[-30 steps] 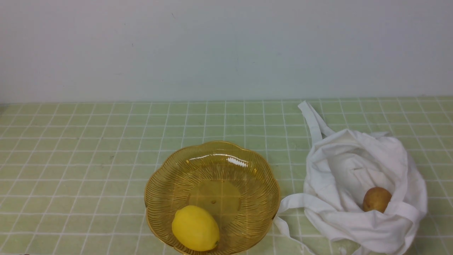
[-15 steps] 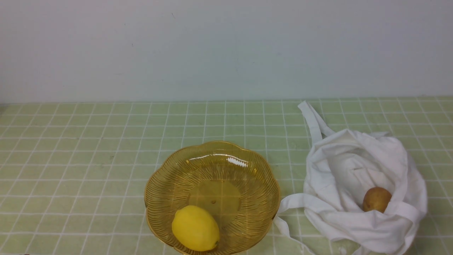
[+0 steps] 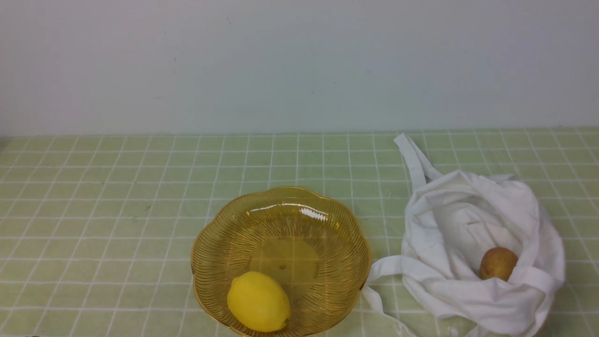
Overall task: Take the fruit out of the bag on the green coffee tablecloth and place them on the plate.
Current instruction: 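Reach for the kiwi in the white bag with the right gripper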
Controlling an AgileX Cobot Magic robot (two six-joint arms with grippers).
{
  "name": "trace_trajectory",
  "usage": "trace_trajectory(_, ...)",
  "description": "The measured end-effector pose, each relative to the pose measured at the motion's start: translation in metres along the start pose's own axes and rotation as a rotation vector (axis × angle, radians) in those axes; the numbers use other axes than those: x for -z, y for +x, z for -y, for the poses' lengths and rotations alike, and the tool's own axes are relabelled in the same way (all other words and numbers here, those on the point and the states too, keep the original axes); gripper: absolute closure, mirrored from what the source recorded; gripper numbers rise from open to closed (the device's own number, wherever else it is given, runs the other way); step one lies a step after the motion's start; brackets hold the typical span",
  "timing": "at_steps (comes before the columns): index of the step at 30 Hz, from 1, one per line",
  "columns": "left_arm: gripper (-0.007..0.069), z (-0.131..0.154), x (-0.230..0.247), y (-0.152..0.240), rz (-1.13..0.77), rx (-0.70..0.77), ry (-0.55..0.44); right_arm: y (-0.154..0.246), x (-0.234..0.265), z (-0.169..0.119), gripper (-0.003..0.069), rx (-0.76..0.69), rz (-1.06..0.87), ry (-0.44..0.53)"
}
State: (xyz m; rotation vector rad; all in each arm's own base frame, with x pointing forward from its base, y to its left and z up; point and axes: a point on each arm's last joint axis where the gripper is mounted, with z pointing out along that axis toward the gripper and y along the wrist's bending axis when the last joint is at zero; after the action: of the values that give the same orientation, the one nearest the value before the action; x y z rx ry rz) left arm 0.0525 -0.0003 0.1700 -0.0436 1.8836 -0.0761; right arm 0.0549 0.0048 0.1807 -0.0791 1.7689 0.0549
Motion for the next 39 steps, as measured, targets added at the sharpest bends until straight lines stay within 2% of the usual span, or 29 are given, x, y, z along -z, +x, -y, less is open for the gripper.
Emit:
trace_trajectory(4,0.0633,0.000,0.000,0.000,0.000,0.000,0.000,0.000,0.000,0.000,0.0674,-0.016,0.001,-0.003)
trace_trajectory(11,0.0633,0.000,0.000,0.000,0.000,0.000,0.000,-0.011,0.001,-0.005,0.0674,-0.596,0.108,-0.096)
trace_trajectory(15,0.0633,0.000,0.000,0.000,0.000,0.000,0.000,-0.013,0.001,-0.006,0.0674,-0.711,0.122,-0.116)
trace_trajectory(24,0.0633,0.000,0.000,0.000,0.000,0.000,0.000,-0.017,0.002,-0.003,0.0674,-0.684,0.181,-0.103)
trace_trajectory(39,0.0633,0.000,0.000,0.000,0.000,0.000,0.000,-0.035,0.008,0.010,0.0674,-0.544,0.431,-0.002)
